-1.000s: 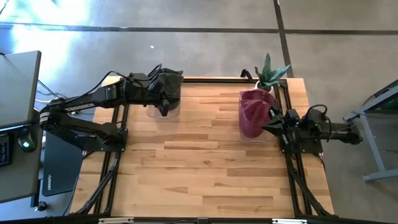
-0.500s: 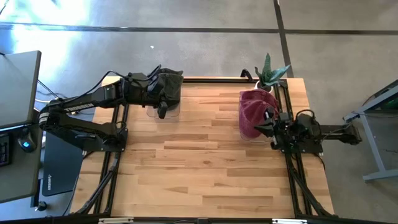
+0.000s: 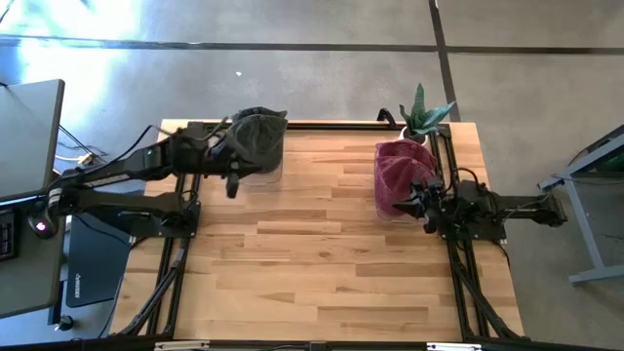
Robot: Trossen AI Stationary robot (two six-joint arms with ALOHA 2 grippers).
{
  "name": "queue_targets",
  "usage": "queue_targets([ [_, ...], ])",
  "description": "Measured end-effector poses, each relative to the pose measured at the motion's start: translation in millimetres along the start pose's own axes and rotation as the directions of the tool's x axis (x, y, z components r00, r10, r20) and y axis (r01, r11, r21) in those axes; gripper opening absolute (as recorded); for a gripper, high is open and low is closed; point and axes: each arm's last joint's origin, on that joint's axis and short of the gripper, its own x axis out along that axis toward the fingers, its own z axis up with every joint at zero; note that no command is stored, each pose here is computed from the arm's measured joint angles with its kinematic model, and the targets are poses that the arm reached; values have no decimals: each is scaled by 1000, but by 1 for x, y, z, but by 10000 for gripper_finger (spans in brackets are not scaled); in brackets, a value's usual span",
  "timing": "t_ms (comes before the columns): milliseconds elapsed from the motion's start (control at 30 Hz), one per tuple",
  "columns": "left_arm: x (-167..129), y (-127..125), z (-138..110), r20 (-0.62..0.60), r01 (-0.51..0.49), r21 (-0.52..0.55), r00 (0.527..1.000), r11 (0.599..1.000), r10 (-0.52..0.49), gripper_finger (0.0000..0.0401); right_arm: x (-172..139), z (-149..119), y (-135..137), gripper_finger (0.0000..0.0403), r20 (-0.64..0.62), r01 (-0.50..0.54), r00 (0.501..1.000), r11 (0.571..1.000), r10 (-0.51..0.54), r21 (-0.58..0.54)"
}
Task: Pick & Place hat
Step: Return to Home Position
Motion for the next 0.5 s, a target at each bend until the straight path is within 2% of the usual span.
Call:
queue_targets([
  [133, -17, 5, -22, 49, 15, -58, 999, 998, -12, 0, 0, 0, 1, 4, -15, -24, 1000, 998, 24, -50],
  [333, -41, 6, -35, 86, 30, -59, 996, 998, -25, 0, 1, -2, -1, 6, -29, -1, 1000, 990, -3, -139],
  [500, -57, 6, -40, 104, 48, -54, 994, 997, -42, 0, 3, -4, -5, 2, -22, 72, 996, 946, -84, -315],
])
